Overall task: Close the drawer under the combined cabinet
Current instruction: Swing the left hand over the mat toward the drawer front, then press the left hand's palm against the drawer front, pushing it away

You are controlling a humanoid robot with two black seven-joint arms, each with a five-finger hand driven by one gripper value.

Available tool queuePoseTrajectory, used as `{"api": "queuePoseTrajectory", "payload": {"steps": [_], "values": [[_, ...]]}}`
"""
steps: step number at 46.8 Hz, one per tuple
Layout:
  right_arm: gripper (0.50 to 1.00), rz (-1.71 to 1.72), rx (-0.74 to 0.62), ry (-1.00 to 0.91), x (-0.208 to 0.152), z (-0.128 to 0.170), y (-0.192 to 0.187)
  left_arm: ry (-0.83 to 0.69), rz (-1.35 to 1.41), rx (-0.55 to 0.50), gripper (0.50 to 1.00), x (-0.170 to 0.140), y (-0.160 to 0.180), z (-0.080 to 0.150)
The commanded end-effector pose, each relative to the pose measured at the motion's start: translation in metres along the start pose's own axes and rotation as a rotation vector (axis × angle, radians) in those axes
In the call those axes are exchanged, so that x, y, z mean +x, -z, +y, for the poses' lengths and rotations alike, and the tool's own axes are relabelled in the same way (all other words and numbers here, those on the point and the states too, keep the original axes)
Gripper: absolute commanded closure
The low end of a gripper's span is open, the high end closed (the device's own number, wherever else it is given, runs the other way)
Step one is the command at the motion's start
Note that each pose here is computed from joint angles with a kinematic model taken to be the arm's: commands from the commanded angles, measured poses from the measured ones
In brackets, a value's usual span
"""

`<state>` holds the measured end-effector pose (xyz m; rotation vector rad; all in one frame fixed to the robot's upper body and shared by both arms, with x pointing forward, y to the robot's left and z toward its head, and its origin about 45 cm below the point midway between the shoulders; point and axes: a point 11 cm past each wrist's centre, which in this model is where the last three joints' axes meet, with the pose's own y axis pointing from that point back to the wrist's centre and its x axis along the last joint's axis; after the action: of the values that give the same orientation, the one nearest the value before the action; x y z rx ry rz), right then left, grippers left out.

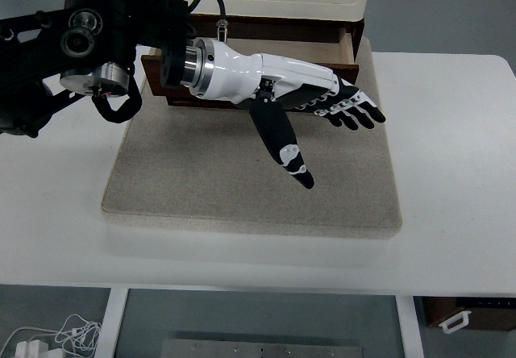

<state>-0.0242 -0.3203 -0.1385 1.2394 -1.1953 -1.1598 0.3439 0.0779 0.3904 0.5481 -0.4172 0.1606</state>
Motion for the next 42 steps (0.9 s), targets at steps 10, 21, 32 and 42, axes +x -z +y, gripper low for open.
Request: {"api": "queuePoseTrajectory", "payload": {"steps": [10,21,32,42], "values": [[0.548,0.001,0.0,0.0,0.0,0.0,0.0,0.046,0.003,0.176,0.5,-0.011,0.036,-0.002],[0.548,0.0,0.0,0.0,0.0,0.0,0.0,0.016,0.021,0.276,0.5,-0.001,0.06,-0.001],[0.548,0.0,0.0,0.0,0.0,0.0,0.0,0.011,0.03,0.34,0.5,0.012,0.08,0.006],[0.548,0.001,0.0,0.0,0.0,0.0,0.0,-0.041,0.023,0.403,0.5,0.029,0.099,0.01]]}}
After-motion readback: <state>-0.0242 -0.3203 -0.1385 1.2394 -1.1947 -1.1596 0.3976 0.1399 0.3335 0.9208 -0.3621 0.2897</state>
